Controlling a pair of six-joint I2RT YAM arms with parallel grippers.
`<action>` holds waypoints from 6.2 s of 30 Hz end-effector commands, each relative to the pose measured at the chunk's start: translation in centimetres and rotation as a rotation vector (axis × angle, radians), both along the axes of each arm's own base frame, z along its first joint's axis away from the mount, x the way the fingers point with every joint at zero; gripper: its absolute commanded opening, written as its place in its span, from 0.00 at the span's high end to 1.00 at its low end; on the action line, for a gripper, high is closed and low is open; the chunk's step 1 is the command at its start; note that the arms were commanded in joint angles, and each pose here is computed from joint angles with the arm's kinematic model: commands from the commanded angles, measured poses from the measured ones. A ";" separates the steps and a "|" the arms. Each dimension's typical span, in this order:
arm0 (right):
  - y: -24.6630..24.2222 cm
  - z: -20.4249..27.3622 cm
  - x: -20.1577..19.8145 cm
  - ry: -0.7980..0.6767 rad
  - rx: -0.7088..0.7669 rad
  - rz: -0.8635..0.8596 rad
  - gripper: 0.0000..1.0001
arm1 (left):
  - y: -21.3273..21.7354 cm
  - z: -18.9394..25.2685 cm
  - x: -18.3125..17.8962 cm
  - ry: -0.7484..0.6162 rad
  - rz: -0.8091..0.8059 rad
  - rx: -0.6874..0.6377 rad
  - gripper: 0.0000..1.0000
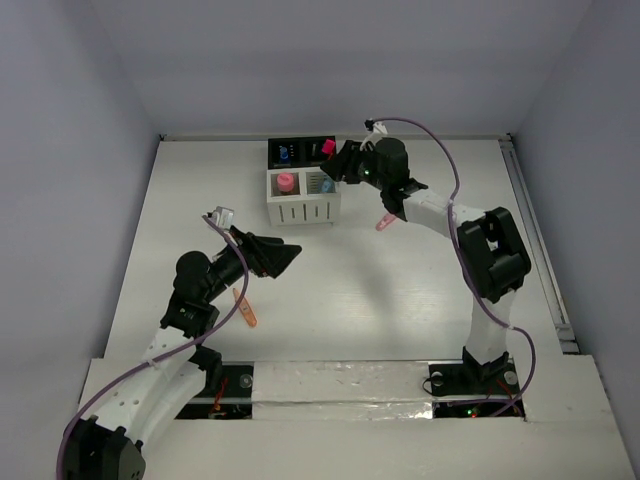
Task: Sort the stationery into containers
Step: Place the pen in the storage box, then pick up the pen from the center of the board, then close the pen cap on the pen.
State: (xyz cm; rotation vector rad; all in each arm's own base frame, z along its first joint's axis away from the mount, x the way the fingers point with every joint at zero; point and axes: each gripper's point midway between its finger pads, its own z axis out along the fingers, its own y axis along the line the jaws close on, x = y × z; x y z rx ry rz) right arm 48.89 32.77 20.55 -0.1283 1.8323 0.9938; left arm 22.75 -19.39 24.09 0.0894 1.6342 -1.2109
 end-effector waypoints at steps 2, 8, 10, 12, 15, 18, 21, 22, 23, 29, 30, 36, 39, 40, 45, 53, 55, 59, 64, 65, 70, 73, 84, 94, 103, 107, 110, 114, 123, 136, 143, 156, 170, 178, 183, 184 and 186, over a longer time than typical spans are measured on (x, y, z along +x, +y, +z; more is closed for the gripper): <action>0.0 4.2 -0.5 -0.095 0.021 0.038 0.34 | -0.1 1.6 -0.2 -0.078 -0.010 -0.022 0.22; -2.4 6.3 -1.6 -0.117 0.009 -0.038 0.26 | -0.1 1.9 -0.3 -0.090 -0.014 -0.031 0.55; -4.5 4.6 -1.7 -0.081 -0.013 -0.125 0.35 | -0.1 1.9 -0.4 -0.086 -0.017 -0.035 0.70; -7.4 4.6 -2.0 -0.059 -0.004 -0.206 0.65 | -0.2 1.8 -0.5 -0.085 -0.022 -0.048 0.77; -12.1 0.8 -2.3 0.047 -0.066 -0.326 1.00 | -0.6 1.8 -0.8 -0.093 -0.055 -0.054 0.89; -17.1 -3.6 -2.6 0.145 -0.183 -0.474 1.00 | -0.9 1.9 -0.8 -0.098 -0.071 -0.056 1.00; -19.9 -6.8 -3.2 0.233 -0.273 -0.529 0.96 | -1.2 1.6 -0.9 -0.090 -0.083 -0.052 1.00; -20.1 -7.5 -3.3 0.254 -0.298 -0.531 0.88 | -1.2 1.6 -0.9 -0.091 -0.083 -0.053 1.00; -20.4 -8.1 -3.5 0.283 -0.334 -0.529 0.68 | -1.2 1.6 -0.9 -0.089 -0.084 -0.052 1.00; -19.5 -12.2 -4.8 0.408 -0.407 -0.427 0.31 | -1.6 1.1 -1.0 -0.080 -0.102 -0.058 1.00; -19.3 -12.5 -4.9 0.417 -0.405 -0.420 0.29 | -1.6 1.0 -0.9 -0.077 -0.101 -0.060 1.00; -16.1 -15.1 -6.9 0.462 -0.474 -0.352 0.13 | -2.1 0.8 -0.8 -0.069 -0.111 -0.057 1.00; -15.6 -16.1 -7.3 0.468 -0.504 -0.364 0.12 | -2.2 0.6 -0.8 -0.069 -0.109 -0.052 1.00; -15.2 -16.2 -7.4 0.465 -0.520 -0.368 0.12 | -2.2 0.7 -0.8 -0.075 -0.104 -0.050 1.00; -14.9 -17.4 -7.4 0.482 -0.607 -0.411 0.15 | -2.0 0.3 -0.8 -0.068 -0.084 -0.038 1.00; -17.5 -17.8 -6.5 0.464 -0.713 -0.568 0.37 | -1.9 0.2 -0.9 -0.075 -0.062 -0.022 1.00; -17.0 -17.9 -6.2 0.471 -0.696 -0.558 0.38 | -2.1 0.0 -0.9 -0.071 -0.065 -0.019 1.00; -16.5 -18.7 -6.2 0.486 -0.679 -0.546 0.42 | -1.9 -0.2 -0.6 -0.067 -0.046 -0.010 1.00; -17.0 -19.4 -6.3 0.489 -0.699 -0.567 0.45 | -1.0 -1.5 0.7 -0.013 0.054 0.035 1.00; -17.2 -19.4 -6.3 0.491 -0.704 -0.570 0.42 | -0.7 -2.0 1.0 0.001 0.076 0.049 1.00; -16.4 -19.9 -5.8 0.504 -0.684 -0.554 0.32 | 0.1 -2.1 1.5 0.004 0.147 0.054 1.00; -16.2 -20.1 -5.6 0.508 -0.673 -0.561 0.48 | 0.0 -2.3 1.4 0.008 0.141 0.061 1.00; -17.4 -20.8 -7.7 0.530 -0.707 -0.558 0.41 | -0.9 -2.6 1.4 0.014 0.116 0.047 1.00; -17.8 -20.5 -8.1 0.527 -0.712 -0.564 0.84 | -1.4 -2.3 1.1 0.009 0.105 0.044 1.00; -13.4 -12.7 -9.7 0.428 -0.493 -0.354 1.00 | -2.5 -3.2 1.5 0.028 0.069 0.058 1.00; -9.6 -6.9 -13.0 0.387 -0.345 -0.091 1.00 | -3.4 -3.8 1.6 0.032 0.042 0.064 1.00; -8.7 -5.2 -15.7 0.402 -0.309 0.032 1.00 | -4.6 -4.4 1.3 0.037 -0.006 0.077 0.91; -7.4 -3.5 -18.9 0.428 -0.227 0.166 1.00 | -6.9 -4.7 0.7 0.029 -0.066 0.079 0.75; -5.6 -1.6 -23.0 0.483 -0.088 0.359 1.00 | -8.6 -4.2 1.7 -0.002 0.006 0.071 0.63; -4.8 1.5 -26.7 0.519 0.045 0.522 1.00 | -9.0 -3.5 3.9 -0.110 0.120 0.123 0.54; -4.8 1.6 -27.6 0.535 0.062 0.560 1.00 | -9.9 -2.7 3.4 -0.164 0.112 0.145 0.54; -4.6 2.4 -27.6 0.525 0.097 0.566 1.00 | -11.0 -3.0 2.1 -0.174 0.044 0.164 1.00; -7.2 5.3 -22.3 0.323 -0.093 0.273 1.00 | -11.3 -4.9 -2.4 -0.153 -0.102 0.202 1.00; -7.6 6.8 -20.5 0.252 -0.102 0.195 1.00 | -11.5 -5.0 -3.6 -0.155 -0.132 0.214 1.00; -7.0 6.9 -19.3 0.241 -0.088 0.191 1.00 | -11.8 -4.8 -3.8 -0.162 -0.142 0.213 1.00; -6.8 6.7 -19.2 0.246 -0.086 0.197 1.00 | -11.7 -4.8 -3.8 -0.163 -0.140 0.211 1.00; -6.7 6.7 -19.0 0.245 -0.084 0.199 1.00 | -11.7 -4.7 -3.9 -0.167 -0.144 0.212 1.00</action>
